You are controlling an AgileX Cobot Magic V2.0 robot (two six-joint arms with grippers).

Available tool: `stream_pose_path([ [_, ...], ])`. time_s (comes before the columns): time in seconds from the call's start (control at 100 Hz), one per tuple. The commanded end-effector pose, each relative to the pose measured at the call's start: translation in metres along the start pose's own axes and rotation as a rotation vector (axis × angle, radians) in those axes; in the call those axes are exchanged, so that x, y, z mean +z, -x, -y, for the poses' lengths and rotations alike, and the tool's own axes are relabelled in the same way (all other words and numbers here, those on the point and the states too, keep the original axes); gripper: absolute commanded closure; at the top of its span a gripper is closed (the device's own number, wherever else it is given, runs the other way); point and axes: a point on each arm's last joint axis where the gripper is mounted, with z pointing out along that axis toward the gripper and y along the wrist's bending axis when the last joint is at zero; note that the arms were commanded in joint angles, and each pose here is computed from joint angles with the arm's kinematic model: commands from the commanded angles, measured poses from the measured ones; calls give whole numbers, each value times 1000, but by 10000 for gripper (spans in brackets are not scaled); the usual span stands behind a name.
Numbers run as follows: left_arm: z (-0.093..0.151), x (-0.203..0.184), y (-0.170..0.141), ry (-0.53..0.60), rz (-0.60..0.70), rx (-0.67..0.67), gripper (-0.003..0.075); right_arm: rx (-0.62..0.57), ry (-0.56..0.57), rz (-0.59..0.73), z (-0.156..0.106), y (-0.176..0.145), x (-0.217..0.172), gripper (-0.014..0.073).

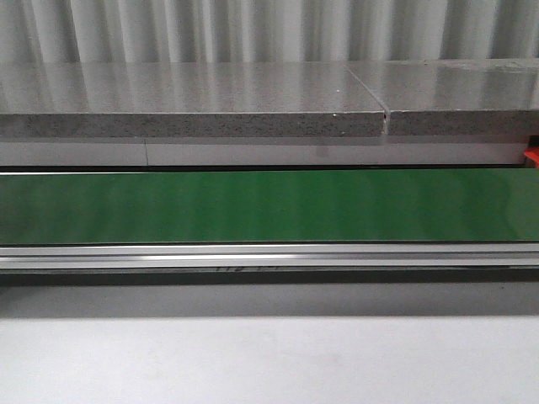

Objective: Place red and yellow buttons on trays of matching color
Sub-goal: 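Grasp a red-capped button with the left gripper, then lower the red button onto the belt and open the left gripper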

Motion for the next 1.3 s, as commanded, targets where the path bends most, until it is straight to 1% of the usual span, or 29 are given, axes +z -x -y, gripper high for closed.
stream_pose_path([
  [0.0,4,-15,11,-18,92,2,101,-6,-14,89,1,13,-4,664],
  [0.04,4,-16,12,-25,93,-6,55,-6,-14,89,1,13,-4,664],
  [0.09,5,-18,14,-30,94,-11,36,-6,-14,89,1,13,-4,664],
  [0.24,10,-33,25,-58,111,-23,57,-6,-14,89,1,13,-4,664],
  [0.4,13,-66,36,-78,216,-1,70,-6,-14,89,1,13,-4,664],
  [0.51,5,-84,35,-52,266,-4,70,-6,-14,89,1,13,-4,664],
  [0.62,-17,-92,34,15,284,-35,70,-6,-14,89,1,13,-4,664],
  [0.76,-55,-90,28,92,269,-149,70,-6,-14,89,1,13,-4,664],
  [0.84,-75,-84,18,125,243,-221,70,-6,-14,89,1,13,-4,664],
  [1.03,-111,-61,-6,196,222,-342,70,-6,-14,89,1,13,-4,664],
  [1.12,-126,-43,-17,209,161,-421,70,-6,-14,89,1,13,-4,664],
  [1.22,-134,-23,-23,211,91,-446,70,-6,-14,89,1,13,-4,664],
  [1.29,-136,-14,-24,209,69,-450,70,-6,-14,89,1,13,-4,664],
])
